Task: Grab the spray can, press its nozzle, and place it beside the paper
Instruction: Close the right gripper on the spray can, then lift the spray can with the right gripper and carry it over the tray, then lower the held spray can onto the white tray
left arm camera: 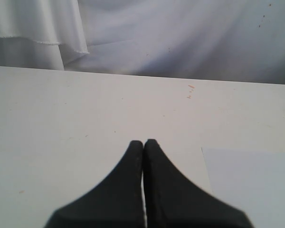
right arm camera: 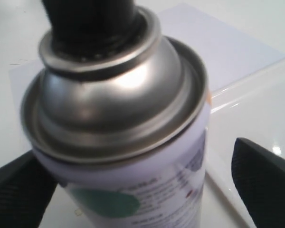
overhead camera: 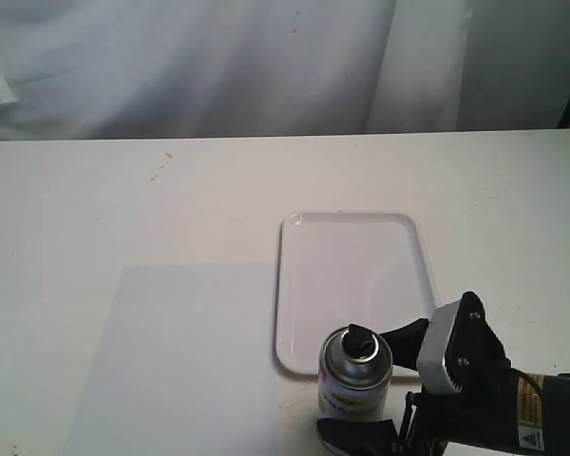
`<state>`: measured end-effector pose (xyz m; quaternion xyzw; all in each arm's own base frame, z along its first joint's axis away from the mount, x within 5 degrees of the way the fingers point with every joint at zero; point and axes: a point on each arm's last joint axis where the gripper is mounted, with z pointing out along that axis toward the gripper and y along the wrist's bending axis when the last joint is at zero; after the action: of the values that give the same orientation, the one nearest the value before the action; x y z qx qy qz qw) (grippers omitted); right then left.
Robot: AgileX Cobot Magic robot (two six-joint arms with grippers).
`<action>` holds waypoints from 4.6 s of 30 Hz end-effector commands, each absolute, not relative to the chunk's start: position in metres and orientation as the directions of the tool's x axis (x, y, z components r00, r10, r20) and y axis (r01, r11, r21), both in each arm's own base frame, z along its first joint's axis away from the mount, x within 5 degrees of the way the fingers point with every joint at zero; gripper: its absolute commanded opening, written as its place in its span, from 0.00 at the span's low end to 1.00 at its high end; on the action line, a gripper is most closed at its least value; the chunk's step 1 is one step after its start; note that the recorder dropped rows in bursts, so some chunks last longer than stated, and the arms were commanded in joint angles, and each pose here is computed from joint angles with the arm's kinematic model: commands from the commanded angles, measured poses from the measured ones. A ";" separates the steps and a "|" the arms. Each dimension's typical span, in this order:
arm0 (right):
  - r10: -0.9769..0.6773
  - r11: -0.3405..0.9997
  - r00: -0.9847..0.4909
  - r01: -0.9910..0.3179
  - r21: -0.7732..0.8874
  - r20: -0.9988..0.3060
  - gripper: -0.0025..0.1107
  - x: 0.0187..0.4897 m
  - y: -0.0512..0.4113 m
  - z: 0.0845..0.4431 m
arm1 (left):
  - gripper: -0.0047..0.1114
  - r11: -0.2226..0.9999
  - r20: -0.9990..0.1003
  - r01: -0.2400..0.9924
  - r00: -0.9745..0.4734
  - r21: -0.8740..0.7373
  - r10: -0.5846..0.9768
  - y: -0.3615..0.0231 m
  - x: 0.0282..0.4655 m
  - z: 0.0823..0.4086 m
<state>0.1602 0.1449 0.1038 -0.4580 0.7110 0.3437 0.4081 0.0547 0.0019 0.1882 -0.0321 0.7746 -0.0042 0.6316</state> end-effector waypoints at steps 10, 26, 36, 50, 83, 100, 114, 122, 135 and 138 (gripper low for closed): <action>-0.323 0.383 -0.214 -0.920 0.079 -0.922 0.80 0.166 0.146 0.098 | 0.04 0.998 -0.980 -0.045 -0.194 -0.046 -0.054 0.002 0.055 0.187; -0.275 0.347 -0.200 -0.933 0.096 -0.940 0.61 0.172 0.153 0.095 | 0.04 0.998 -0.980 -0.045 -0.194 -0.046 -0.054 0.002 0.055 0.187; -0.200 0.363 -0.199 -0.925 0.116 -0.959 0.02 0.173 0.154 0.118 | 0.04 0.998 -0.980 -0.045 -0.194 -0.046 -0.054 0.002 0.055 0.187; -0.267 0.603 -0.388 -0.781 0.162 -0.882 0.02 0.190 0.143 0.170 | 0.04 0.998 -0.980 -0.045 -0.194 -0.046 -0.054 0.002 0.055 0.187; -0.887 0.327 -0.066 -0.789 -0.521 -0.457 0.02 0.229 0.206 0.200 | 0.04 0.998 -0.980 -0.045 -0.194 -0.046 -0.054 0.002 0.055 0.187; -0.920 0.202 0.044 -0.799 -0.566 -0.390 0.02 0.208 0.275 0.207 | 0.04 0.998 -0.980 -0.045 -0.194 -0.046 -0.054 0.002 0.055 0.187; -0.917 0.251 -0.012 -0.793 -0.554 -0.399 0.02 0.203 0.288 0.221 | 0.04 0.998 -0.980 -0.045 -0.194 -0.046 -0.054 0.002 0.055 0.187; -0.903 0.257 -0.006 -0.809 -0.529 -0.430 0.02 0.197 0.295 0.224 | 0.04 0.998 -0.980 -0.045 -0.194 -0.046 -0.054 0.002 0.055 0.187; -0.898 0.256 -0.012 -0.828 -0.498 -0.440 0.02 0.189 0.299 0.222 | 0.04 0.996 -0.997 -0.034 -0.011 -0.078 -0.078 0.002 0.056 0.204; -0.898 0.227 0.022 -0.832 -0.505 -0.440 0.02 0.188 0.301 0.223 | 0.04 0.994 -0.972 -0.020 0.215 -0.104 -0.098 0.003 0.054 0.225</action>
<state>0.1889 0.2961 0.2164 -0.6068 0.7163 -0.0552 0.3400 0.0566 0.0018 0.2076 -0.0370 0.7020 -0.0141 0.7111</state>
